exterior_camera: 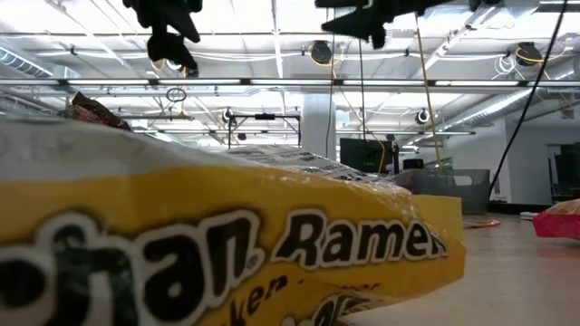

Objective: Pick & Place Food Item
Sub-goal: Put the blue noodle pack into the left black bin

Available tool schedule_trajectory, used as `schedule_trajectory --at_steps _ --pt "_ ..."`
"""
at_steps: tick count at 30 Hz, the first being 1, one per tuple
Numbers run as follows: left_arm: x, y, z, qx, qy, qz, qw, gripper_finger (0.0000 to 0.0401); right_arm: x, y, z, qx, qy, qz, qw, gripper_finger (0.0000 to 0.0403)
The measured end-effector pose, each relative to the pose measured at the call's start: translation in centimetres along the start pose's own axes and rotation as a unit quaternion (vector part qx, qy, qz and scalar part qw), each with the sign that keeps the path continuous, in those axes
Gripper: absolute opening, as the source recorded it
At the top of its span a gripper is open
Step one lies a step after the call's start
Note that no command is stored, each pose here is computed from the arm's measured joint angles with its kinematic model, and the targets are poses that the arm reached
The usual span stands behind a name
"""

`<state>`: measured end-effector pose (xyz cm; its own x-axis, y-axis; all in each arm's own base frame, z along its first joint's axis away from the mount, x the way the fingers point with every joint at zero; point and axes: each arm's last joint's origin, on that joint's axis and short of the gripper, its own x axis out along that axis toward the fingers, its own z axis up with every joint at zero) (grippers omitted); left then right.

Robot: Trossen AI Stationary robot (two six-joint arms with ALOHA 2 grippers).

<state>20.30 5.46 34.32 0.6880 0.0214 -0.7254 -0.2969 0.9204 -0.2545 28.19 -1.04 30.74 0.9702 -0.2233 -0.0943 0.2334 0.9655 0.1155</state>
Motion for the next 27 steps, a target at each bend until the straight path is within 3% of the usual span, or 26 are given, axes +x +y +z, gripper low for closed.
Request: schedule_trajectory --at_steps 6,17,23,27 --pt "0.1 -1.0 -1.5 -0.007 0.063 0.015 0.998 0.0298 2.7 1.3 -2.8 0.073 0.023 0.014 0.997 0.0254" --pt "2.5 -0.6 -4.8 -0.05 0.155 0.016 0.986 0.0298 3.9 2.3 -4.6 0.11 0.045 0.043 0.992 0.0254" --pt "4.8 -0.7 -5.7 -0.045 0.132 -0.02 0.99 0.0298 3.8 2.5 -5.1 0.11 0.075 0.056 0.989 0.0253" --pt "5.2 -0.2 -6.1 -0.043 0.133 -0.008 0.99 0.0298 3.8 2.7 -5.1 0.116 0.075 0.058 0.989 0.0253"
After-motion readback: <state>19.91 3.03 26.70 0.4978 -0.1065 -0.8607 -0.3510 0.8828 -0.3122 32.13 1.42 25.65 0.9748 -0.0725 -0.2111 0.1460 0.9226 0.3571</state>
